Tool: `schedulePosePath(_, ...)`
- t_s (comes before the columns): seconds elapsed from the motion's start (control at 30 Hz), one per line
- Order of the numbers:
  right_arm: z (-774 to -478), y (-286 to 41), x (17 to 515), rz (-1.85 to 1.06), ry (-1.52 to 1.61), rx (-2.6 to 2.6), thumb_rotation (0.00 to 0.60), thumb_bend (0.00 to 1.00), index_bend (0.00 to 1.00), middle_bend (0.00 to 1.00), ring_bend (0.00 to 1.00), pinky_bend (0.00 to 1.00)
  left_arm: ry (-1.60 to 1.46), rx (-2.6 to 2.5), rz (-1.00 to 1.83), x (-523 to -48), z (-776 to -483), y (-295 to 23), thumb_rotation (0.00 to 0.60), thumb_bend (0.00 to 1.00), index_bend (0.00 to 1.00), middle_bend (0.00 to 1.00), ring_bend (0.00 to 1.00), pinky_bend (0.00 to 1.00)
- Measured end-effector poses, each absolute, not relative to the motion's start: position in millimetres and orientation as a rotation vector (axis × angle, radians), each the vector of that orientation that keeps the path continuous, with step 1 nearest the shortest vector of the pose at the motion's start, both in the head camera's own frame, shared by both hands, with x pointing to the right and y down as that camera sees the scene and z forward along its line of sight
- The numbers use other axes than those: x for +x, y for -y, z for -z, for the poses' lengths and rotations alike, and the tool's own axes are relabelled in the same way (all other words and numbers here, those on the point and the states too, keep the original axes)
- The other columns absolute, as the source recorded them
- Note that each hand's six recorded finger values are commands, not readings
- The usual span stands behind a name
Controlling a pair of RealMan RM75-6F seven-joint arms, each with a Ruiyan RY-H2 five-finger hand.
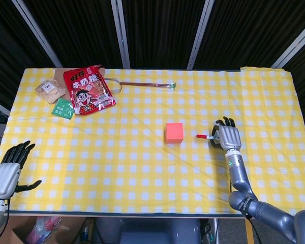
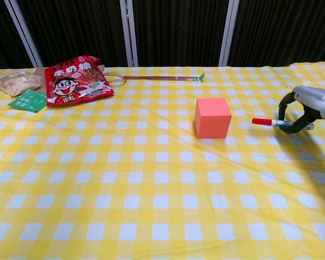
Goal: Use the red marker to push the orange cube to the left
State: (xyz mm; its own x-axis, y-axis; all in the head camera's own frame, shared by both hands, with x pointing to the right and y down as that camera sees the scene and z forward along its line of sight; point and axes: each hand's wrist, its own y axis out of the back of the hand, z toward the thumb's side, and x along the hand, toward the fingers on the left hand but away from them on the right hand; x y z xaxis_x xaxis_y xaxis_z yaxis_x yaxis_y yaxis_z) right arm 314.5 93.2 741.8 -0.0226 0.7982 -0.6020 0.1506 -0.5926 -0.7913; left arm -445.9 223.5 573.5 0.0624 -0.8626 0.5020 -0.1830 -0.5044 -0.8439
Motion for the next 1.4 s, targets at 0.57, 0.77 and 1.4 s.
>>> schedulePosePath(0.57,-736.2,-86.6,309.7,-1.606,0.958,-1.782,0.6,0.48,0.66,0.24,0.03,0.0,-1.041,-1.761,1.478,-444.0,-573.4,-223.8,0.6,0.0,0.0,0.0,0.0,0.0)
schedulePosePath(0.77,-742.7,-82.4,297.4,-1.603,0.946,-1.778,0.6,0.48,0.66,0.24,0.03,0.0,-1.04,-1.778,1.48,-443.7,-573.6,-224.8,0.6,0.0,0.0,0.0,0.0,0.0)
schedulePosePath(1.4,-753.2,-78.0,222.0,-1.504,0.861,-1.826,0.6,0.48,0.66,0.24,0.03,0.0,-1.048,-1.825,1.48,-444.8,-572.8,-224.4,0.6,0.0,0.0,0.0,0.0,0.0)
